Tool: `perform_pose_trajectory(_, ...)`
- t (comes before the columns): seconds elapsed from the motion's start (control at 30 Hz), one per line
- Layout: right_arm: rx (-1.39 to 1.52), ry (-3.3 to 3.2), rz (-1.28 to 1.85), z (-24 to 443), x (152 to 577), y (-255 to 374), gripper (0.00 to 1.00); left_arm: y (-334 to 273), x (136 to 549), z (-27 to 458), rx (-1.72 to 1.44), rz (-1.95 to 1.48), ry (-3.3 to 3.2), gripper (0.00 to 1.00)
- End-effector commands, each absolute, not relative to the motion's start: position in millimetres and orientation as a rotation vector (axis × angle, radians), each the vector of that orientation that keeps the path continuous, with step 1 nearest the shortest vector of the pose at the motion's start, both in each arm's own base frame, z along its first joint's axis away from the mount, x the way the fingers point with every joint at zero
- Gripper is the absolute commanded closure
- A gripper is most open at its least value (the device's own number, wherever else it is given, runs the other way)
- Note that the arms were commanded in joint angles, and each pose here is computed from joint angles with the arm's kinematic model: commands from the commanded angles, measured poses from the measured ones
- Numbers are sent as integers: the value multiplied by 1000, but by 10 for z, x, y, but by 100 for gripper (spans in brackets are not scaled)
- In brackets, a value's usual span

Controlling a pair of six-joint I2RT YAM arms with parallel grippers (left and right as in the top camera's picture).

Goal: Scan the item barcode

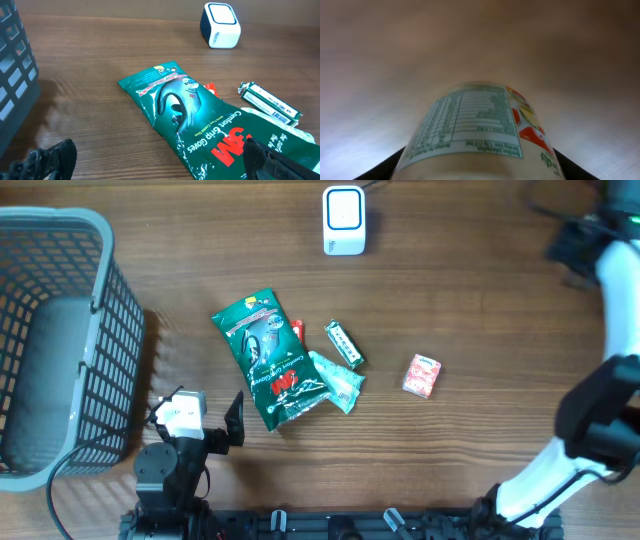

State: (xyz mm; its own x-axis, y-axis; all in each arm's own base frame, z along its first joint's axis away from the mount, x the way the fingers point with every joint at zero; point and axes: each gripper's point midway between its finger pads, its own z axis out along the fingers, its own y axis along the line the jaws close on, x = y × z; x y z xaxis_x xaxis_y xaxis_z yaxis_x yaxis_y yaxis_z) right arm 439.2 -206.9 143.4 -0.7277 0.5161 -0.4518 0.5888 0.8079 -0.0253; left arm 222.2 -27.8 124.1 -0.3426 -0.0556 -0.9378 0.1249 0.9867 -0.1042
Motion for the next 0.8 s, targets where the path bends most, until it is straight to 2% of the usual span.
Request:
perform_pose_trajectory(0.0,1062,2610,-143,1051,3929,-2673,41,-308,2213,1245,77,-190,1911,0)
perform_pose_trajectory(0.07,1217,2608,-74,835,3629,-2974,40,-308,2213,1245,77,-190,1911,0)
perform_pose_trajectory(0.2,1397,2592,34,484,3289,-3264,40,-308,2213,1245,77,-190,1911,0)
perform_pose_trajectory(0.47,1530,2558,-53,271,2957,-3622,36,-308,2213,1245,77,-190,1911,0)
perform_pose_trajectory(0.53,1535,2538,-48,278,2941,-3672,29,-308,2213,1245,77,-190,1911,0)
perform_pose_trajectory(0.57,1531,2530,-35,300,2958,-3678,20,-308,2213,1245,77,-190,1911,0)
perform_pose_trajectory(0.67,1515,2517,-5,459,3032,-3685,8,-308,2213,1245,77,-190,1911,0)
perform_pose_trajectory(0.7,1511,2512,-5,529,3045,-3694,0,-308,2213,1245,77,-190,1911,0)
perform_pose_trajectory(0.77,1494,2482,-2,780,3089,-3714,0,-308,2213,1245,77,-190,1911,0)
